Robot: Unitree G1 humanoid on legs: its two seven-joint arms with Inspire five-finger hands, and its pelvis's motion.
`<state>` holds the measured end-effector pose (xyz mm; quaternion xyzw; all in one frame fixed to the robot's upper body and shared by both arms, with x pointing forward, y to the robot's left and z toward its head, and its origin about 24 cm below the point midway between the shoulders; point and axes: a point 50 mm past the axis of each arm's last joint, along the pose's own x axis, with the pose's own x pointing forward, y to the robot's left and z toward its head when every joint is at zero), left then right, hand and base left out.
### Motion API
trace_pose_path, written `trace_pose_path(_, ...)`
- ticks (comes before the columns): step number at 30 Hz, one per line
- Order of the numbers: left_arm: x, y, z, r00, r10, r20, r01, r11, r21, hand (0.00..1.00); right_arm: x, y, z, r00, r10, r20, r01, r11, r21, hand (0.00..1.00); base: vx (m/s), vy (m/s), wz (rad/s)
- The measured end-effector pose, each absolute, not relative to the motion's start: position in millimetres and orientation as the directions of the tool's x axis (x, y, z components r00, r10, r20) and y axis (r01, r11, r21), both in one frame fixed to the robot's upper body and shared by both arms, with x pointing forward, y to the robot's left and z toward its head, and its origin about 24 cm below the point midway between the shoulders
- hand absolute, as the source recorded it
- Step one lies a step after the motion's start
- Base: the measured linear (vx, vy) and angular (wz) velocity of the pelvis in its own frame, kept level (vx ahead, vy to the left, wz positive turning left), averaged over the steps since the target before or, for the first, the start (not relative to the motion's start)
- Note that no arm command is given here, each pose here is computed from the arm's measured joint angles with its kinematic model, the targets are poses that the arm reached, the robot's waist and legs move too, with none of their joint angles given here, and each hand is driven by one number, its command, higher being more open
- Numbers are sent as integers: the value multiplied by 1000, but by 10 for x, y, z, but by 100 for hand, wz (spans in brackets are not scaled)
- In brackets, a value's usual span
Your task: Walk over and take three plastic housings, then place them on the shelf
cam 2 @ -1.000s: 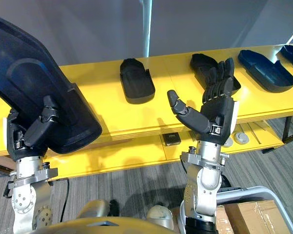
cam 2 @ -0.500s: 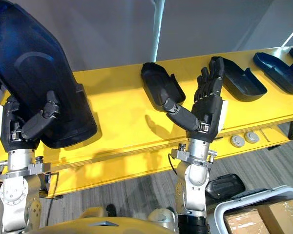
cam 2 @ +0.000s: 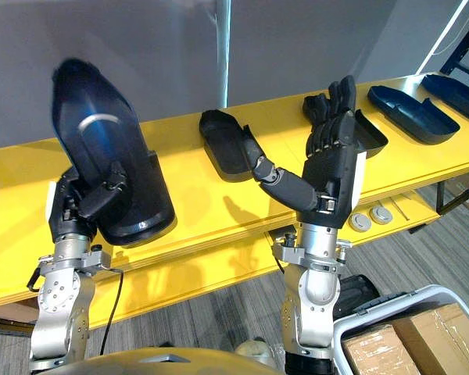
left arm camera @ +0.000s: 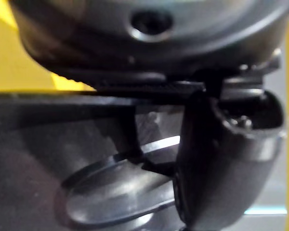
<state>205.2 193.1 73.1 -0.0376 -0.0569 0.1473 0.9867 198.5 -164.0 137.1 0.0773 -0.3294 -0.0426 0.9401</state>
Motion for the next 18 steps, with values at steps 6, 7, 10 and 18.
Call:
trace_pose_path(6, 2102, 2045, 461, 904, 423, -60, -427, 902, -66, 0, 1980, -1464, 1309, 814, -30, 580, -76, 985, 157, 100, -16, 11, -9)
trace_pose_path(7, 2106, 2061, 467, 899, 433, -59, -437, 897, -64, 0, 1980, -1448, 1309, 814, -19, 580, -87, 984, 154, 100, -7, 15, -12)
trace_pose_path(10, 2155, 2141, 481, 876, 478, -66, -481, 875, -42, 0, 1979, -1410, 1311, 811, 18, 585, -134, 978, 157, 100, -8, 13, -13)
trace_pose_path(18, 2351, 2269, 416, 858, 502, -108, -502, 864, 35, 0, 1998, -1355, 1326, 802, 112, 586, -224, 967, 122, 100, 2, 2, -2)
